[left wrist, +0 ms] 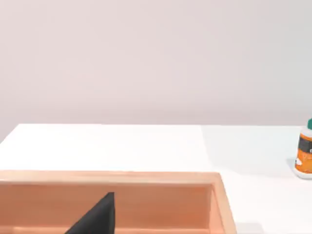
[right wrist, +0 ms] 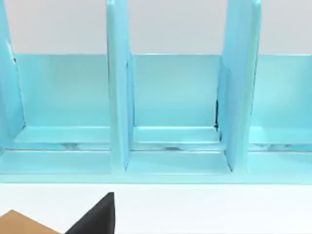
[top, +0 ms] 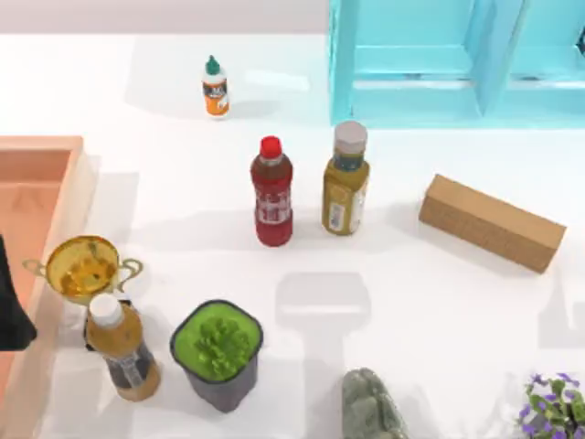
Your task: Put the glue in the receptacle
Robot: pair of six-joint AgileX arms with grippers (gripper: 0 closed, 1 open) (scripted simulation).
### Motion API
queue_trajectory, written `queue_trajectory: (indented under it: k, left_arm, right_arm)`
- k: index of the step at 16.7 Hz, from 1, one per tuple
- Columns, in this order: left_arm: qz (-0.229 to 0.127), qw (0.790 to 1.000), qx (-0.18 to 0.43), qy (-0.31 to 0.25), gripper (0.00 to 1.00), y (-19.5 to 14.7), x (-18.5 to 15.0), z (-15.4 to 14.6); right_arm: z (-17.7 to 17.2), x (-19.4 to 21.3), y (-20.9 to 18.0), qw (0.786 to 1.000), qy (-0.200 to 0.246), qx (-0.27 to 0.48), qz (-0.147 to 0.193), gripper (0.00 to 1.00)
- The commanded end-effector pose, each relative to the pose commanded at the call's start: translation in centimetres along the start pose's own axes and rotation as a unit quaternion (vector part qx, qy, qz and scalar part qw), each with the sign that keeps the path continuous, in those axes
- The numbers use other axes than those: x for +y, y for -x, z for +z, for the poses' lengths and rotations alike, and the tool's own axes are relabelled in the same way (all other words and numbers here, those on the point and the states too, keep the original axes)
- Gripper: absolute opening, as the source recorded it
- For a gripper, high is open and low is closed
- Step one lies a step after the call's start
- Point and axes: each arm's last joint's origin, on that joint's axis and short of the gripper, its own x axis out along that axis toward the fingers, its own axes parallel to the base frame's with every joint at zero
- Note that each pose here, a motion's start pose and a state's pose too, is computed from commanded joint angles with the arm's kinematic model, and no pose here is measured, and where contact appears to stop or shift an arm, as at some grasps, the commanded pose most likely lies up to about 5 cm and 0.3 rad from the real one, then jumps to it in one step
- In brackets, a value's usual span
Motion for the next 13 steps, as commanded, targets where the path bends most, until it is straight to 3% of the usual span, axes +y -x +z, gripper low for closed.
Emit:
queue_trajectory:
  k: [4,8,13]
  left_arm:
    - [-0.001,1.000,-0.003,0.002,1.00,-0.1,-0.1,0.7]
    - [-0.006,1.000,-0.008,0.014,1.00,-1.0,-0.5,4.0]
    - [-0.012,0.999,0.028,0.032,1.00,-6.5,-2.2,8.7]
  right_arm:
    - [0.0,0.0,0.0,1.000,0.000,0.000,0.000,1.00]
    - [0.0,0.0,0.0,1.000,0.000,0.000,0.000,1.00]
    - [0.0,0.0,0.0,1.000,0.000,0.000,0.000,1.00]
